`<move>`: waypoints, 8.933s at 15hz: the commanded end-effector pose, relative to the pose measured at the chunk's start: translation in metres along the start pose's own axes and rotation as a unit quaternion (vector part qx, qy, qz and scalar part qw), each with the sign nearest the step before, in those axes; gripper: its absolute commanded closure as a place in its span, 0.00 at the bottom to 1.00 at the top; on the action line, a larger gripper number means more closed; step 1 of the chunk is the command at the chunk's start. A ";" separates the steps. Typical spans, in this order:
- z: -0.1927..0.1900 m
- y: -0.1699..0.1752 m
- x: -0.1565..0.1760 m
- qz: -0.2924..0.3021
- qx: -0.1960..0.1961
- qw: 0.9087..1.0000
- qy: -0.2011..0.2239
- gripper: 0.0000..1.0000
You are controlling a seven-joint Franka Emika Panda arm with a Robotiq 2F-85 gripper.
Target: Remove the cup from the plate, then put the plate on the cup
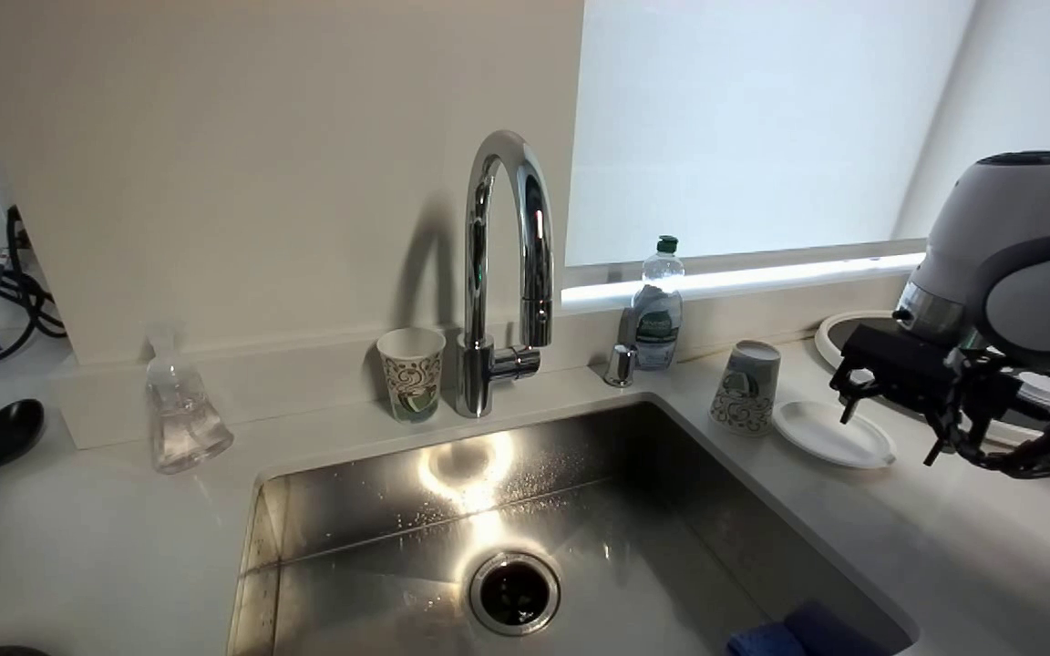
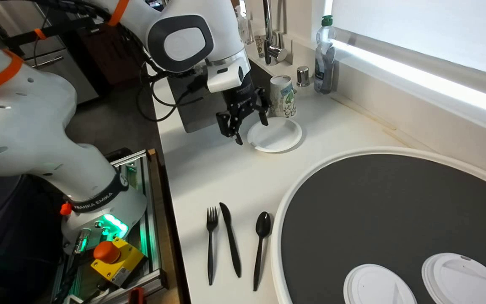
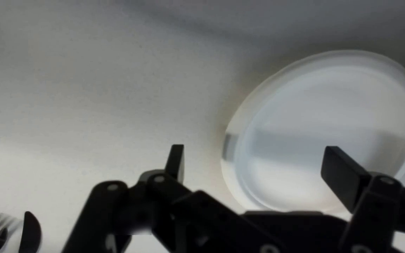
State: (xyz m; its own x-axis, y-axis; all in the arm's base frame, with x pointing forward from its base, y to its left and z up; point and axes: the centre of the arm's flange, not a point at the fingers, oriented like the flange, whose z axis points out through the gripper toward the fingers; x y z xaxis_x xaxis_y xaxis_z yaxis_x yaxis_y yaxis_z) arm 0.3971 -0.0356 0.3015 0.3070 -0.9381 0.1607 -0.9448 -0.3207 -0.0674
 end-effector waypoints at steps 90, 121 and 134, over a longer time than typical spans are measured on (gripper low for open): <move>-0.102 -0.012 -0.001 0.020 0.223 0.973 -0.053 0.99; -0.074 -0.021 -0.018 0.006 0.232 0.972 -0.035 0.99; -0.080 -0.013 -0.020 0.016 0.249 0.968 -0.034 0.99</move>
State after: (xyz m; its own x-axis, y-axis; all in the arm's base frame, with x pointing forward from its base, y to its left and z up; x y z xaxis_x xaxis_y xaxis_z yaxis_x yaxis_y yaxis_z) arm 0.4180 -0.0027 0.3874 0.3095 -0.9467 0.0896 -0.7984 -0.3099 -0.5163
